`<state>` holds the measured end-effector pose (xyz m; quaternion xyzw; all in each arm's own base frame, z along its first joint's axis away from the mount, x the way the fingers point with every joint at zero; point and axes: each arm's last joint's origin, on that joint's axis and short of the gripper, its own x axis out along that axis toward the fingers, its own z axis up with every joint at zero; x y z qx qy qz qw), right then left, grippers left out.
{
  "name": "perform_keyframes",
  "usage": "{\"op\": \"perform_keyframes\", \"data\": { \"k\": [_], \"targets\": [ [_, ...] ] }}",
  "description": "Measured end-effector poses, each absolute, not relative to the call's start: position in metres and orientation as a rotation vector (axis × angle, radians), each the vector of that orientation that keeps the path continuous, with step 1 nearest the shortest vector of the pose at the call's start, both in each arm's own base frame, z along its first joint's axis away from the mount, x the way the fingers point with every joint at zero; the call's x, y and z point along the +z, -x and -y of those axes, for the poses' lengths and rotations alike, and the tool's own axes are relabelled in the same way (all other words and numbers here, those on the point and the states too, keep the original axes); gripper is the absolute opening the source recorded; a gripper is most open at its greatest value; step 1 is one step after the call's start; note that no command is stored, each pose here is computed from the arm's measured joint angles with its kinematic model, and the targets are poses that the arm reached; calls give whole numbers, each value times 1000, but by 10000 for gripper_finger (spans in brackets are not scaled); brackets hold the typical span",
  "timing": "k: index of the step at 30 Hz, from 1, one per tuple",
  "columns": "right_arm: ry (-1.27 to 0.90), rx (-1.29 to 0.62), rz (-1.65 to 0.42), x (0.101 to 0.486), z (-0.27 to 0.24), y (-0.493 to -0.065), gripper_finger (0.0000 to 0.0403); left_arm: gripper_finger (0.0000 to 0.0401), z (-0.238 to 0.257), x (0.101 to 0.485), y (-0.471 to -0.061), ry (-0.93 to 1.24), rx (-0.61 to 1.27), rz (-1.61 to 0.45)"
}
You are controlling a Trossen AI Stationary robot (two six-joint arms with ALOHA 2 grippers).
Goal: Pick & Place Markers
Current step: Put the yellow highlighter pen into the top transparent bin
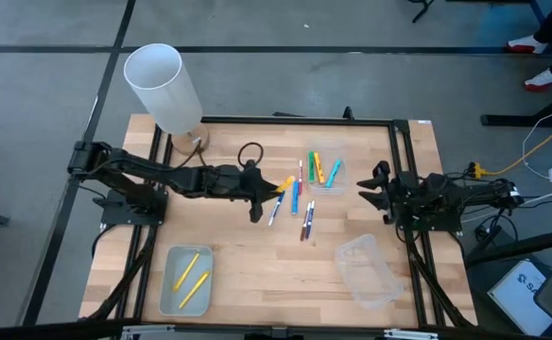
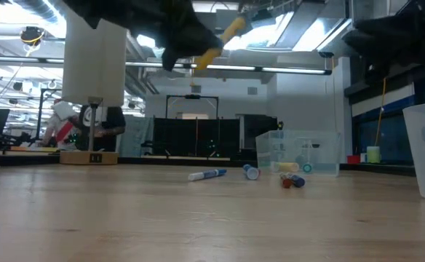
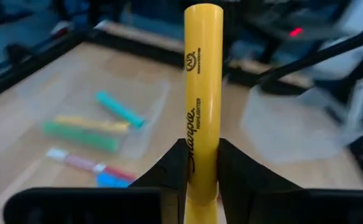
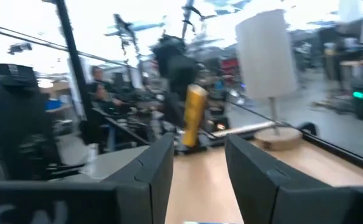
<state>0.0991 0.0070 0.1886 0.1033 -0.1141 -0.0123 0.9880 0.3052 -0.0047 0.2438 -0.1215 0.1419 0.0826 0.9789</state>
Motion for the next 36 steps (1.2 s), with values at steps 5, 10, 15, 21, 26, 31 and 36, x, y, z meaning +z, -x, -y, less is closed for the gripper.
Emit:
{"op": "perform_keyframes", "data": {
  "k": [5,10,15,21,26,31,36],
  "targets": [
    [-187,-27,270,194,-8,-104,145,56,15,249,-308,220,119,-222],
    [-184,-27,280,195,-8,-112,145,56,24,251,-308,210,104,-202],
    [-167,-30,263,202,-10,-121,146,56,30,252,-308,207,95,-188],
    [-145,1,189,215,-13,-141,146,56,33,253,-308,207,84,-180],
    [-133,-2,151,232,-16,-163,146,56,33,253,-307,206,86,-184],
    [-69,-7,129,249,-18,-187,146,56,33,253,-307,202,93,-184],
    [-60,-9,79,253,-21,-213,146,56,33,253,-307,190,104,-183]
  ]
}}
